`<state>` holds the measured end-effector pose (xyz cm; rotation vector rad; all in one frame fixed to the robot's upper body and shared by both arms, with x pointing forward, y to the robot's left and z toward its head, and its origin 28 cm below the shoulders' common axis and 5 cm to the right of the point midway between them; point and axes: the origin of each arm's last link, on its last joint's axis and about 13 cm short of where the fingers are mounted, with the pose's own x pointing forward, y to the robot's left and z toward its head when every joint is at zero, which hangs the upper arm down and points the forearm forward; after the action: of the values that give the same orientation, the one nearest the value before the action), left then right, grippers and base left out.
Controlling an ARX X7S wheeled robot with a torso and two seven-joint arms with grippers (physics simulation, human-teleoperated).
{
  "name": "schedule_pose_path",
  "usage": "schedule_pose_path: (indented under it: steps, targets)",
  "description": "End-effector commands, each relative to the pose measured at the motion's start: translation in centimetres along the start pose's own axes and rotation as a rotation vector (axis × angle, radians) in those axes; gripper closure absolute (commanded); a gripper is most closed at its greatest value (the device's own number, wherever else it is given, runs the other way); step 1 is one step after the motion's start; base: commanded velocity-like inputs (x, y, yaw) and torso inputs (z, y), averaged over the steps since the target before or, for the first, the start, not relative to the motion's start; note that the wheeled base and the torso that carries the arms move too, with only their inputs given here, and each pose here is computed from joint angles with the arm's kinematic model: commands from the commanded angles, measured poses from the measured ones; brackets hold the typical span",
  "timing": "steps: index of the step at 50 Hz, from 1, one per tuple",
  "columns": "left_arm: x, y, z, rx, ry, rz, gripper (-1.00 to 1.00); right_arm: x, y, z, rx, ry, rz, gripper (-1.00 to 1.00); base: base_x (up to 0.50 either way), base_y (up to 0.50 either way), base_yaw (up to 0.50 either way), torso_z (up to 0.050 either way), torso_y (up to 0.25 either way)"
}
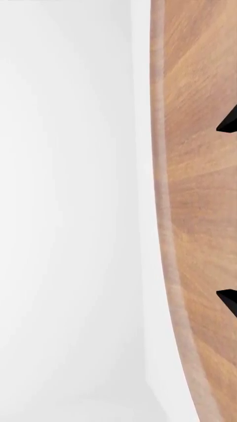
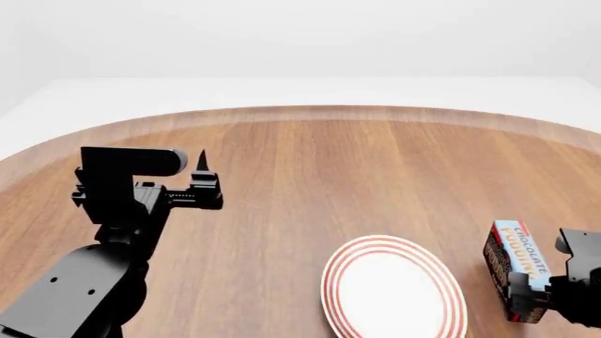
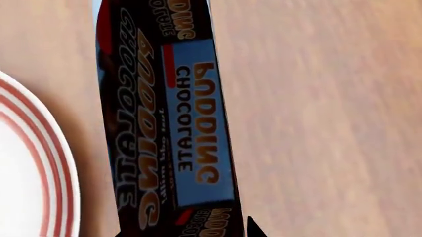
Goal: Put the chocolate pudding to the right of the plate.
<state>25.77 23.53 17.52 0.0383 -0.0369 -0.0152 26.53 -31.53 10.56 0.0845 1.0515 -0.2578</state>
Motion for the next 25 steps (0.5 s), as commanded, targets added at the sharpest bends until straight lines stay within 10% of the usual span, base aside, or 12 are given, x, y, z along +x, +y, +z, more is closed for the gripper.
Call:
schedule_pose_path:
  steps: [1, 5, 6, 19, 25]
  targets:
    - [0.0, -0.1, 0.1, 0.003, -0.002, -0.003, -1.0, 1.2, -0.1, -0.4, 0.007, 0.012, -0.016, 1.0, 0.0, 0.0, 0.0, 0.0, 0.0]
    - [0.0, -0.1, 0.0, 0.003, 0.0, -0.002, -1.0, 1.2, -0.1, -0.3, 0.009, 0.009, -0.014, 1.0, 0.0, 0.0, 0.0, 0.0, 0.0]
    - [0.0, -0.1, 0.0, 0.003, 0.001, -0.002, -1.0, 1.2, -0.2, -0.1, 0.011, 0.009, -0.008, -1.0, 0.0, 0.0, 0.0, 0.0, 0.0]
    - [0.0, -0.1, -0.1, 0.001, 0.001, -0.004, -1.0, 0.1, 0.3, 1.1, -0.013, -0.032, -0.006, -1.0, 0.0, 0.0, 0.0, 0.0, 0.0]
    - [0.1, -0.2, 0.1, 0.005, 0.001, -0.006, -1.0, -5.4, 0.3, 4.8, -0.051, -0.19, -0.065, -1.0, 0.0, 0.0, 0.0, 0.0, 0.0]
